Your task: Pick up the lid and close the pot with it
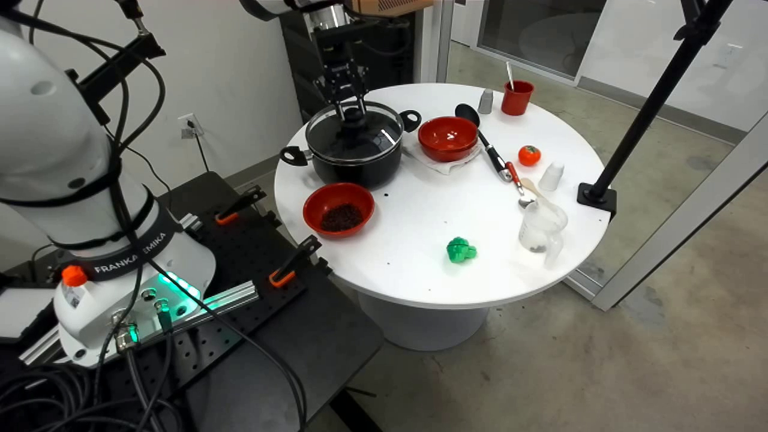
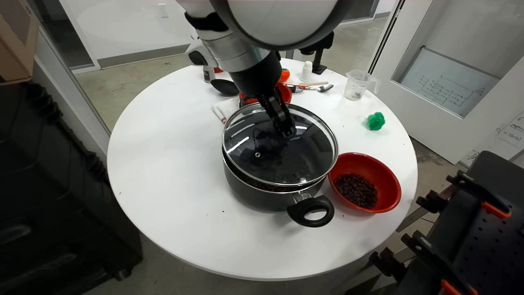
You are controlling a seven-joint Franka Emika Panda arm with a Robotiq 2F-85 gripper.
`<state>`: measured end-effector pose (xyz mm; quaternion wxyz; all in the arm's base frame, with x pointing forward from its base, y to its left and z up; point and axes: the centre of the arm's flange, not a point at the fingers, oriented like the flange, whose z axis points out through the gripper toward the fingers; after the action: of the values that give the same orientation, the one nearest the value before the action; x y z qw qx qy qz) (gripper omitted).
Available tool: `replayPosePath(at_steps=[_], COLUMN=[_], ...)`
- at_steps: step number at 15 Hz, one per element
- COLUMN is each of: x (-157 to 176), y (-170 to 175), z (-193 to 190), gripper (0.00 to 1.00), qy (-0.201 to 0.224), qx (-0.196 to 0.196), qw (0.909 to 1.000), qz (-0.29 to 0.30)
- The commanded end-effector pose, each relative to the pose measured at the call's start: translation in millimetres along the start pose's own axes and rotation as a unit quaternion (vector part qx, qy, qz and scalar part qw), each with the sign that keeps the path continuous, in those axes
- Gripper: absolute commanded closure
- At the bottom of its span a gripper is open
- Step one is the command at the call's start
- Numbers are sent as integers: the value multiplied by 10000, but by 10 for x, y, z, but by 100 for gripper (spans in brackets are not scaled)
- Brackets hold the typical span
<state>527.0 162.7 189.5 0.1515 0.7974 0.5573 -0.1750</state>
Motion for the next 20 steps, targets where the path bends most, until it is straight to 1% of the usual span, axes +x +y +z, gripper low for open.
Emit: replayPosePath(at_steps=[1, 10, 20], x=[-41, 85, 227], y=[-90, -247, -86], z=[-23, -16, -15], gripper=[74, 74, 74], qy=[-209, -244, -250], qx=[-124, -190, -215], qw=[9997, 9995, 9991], qz=[62, -12, 259])
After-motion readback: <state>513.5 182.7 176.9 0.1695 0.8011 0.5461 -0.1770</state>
